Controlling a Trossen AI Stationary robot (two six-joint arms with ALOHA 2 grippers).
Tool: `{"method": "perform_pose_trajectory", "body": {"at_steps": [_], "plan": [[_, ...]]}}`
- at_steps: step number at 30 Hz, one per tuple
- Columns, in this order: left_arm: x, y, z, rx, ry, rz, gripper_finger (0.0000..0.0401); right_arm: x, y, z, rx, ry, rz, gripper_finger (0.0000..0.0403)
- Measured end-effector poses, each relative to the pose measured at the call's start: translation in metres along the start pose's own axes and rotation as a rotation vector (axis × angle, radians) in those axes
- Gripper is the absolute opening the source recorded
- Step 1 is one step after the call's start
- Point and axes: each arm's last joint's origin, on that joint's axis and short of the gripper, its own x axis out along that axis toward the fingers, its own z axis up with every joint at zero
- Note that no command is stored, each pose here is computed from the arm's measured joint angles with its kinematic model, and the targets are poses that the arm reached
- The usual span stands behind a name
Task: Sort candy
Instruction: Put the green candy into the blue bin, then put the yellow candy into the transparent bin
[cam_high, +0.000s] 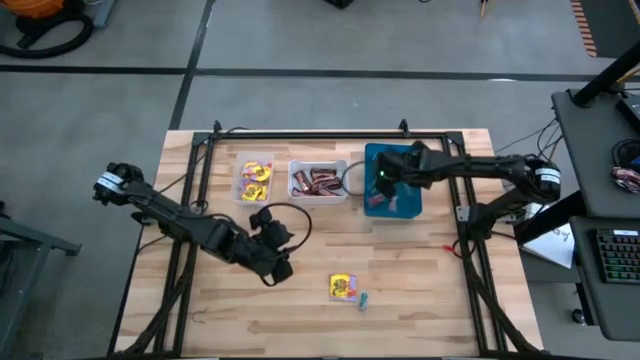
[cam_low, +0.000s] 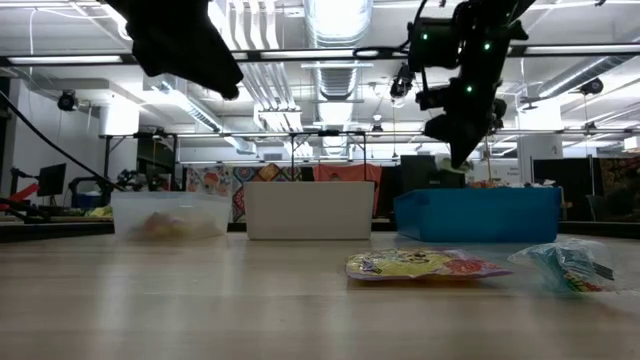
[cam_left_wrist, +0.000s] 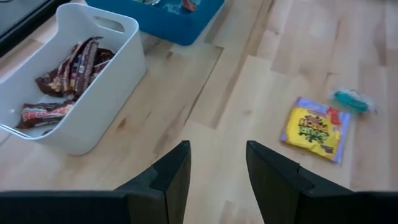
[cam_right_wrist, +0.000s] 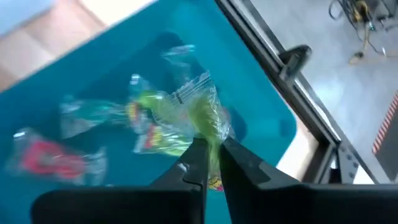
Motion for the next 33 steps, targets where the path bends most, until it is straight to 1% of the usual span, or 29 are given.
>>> {"method": "perform_pose_trajectory", "body": {"at_steps": [6, 14, 18, 23, 27, 33], "plan": [[-0.004, -0.006, -0.002, -0.019, -0.016, -0.024, 0.0139, 0.013, -0.020, 0.005, 0.062, 0.041, -0.015, 0.0083], [-0.006, -0.009, -0.002, -0.024, -0.030, -0.045, 0.0139, 0.014, -0.021, 0.006, 0.083, 0.037, 0.001, 0.0146], [-0.006, -0.010, -0.001, -0.033, -0.039, -0.052, 0.0139, 0.012, -0.016, 0.006, 0.093, 0.062, 0.120, 0.0162], [-0.006, -0.011, 0.000, -0.039, -0.046, -0.057, 0.0139, -0.002, -0.007, 0.003, 0.101, 0.059, 0.265, 0.0161], [-0.003, -0.014, 0.000, -0.044, -0.057, -0.063, 0.0139, -0.023, 0.005, -0.003, 0.079, 0.029, 0.372, 0.0154], [0.016, -0.029, -0.006, 0.024, -0.080, -0.081, 0.0139, -0.061, 0.028, -0.017, 0.023, -0.060, 0.525, 0.0155]]}}
